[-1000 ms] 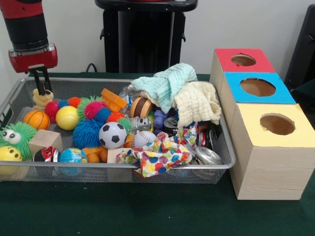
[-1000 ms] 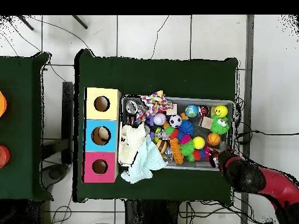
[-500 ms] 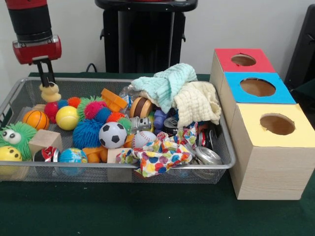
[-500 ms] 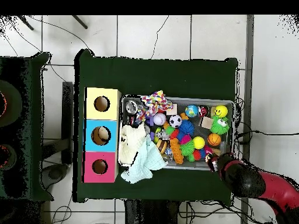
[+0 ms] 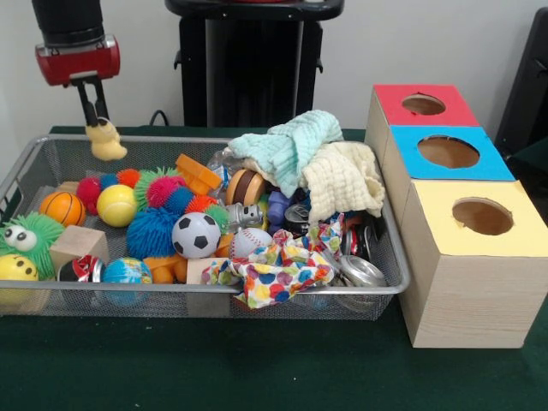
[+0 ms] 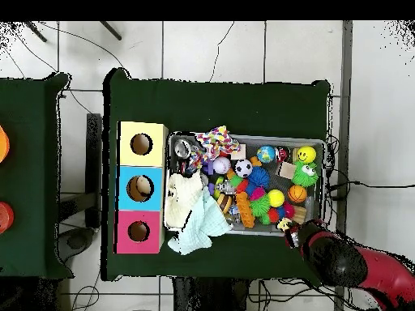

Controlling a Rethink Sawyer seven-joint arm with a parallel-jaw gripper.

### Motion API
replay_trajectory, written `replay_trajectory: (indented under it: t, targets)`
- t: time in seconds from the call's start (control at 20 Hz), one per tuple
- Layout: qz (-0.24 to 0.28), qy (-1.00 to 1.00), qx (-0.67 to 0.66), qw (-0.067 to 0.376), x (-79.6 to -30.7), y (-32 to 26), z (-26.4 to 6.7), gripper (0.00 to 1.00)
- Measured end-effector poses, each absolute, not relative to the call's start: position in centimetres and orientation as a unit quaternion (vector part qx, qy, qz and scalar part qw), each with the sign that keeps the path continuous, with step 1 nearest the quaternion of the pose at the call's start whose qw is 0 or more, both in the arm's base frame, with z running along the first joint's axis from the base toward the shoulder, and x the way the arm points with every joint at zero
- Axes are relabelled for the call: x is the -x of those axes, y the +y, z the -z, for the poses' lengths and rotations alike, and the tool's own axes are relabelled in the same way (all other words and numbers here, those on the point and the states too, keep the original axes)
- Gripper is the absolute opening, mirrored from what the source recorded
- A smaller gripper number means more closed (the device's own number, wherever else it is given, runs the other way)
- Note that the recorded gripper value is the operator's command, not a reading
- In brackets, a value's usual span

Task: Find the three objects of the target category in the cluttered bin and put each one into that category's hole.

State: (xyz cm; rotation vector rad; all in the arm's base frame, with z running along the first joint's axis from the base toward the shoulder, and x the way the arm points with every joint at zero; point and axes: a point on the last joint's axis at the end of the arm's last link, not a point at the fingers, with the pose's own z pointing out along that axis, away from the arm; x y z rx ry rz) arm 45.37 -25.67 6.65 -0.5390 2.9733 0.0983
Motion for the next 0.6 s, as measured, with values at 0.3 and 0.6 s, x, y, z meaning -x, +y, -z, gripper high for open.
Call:
replay_trajectory:
  t: [0.3, 0.6]
  targets:
    - [-0.021, 0.982, 0.184, 0.045, -43.9, -22.5, -11.1, 0.0]
    - [-0.005, 0.982, 0.184, 0.044, -43.5, -19.3, -14.8, 0.0]
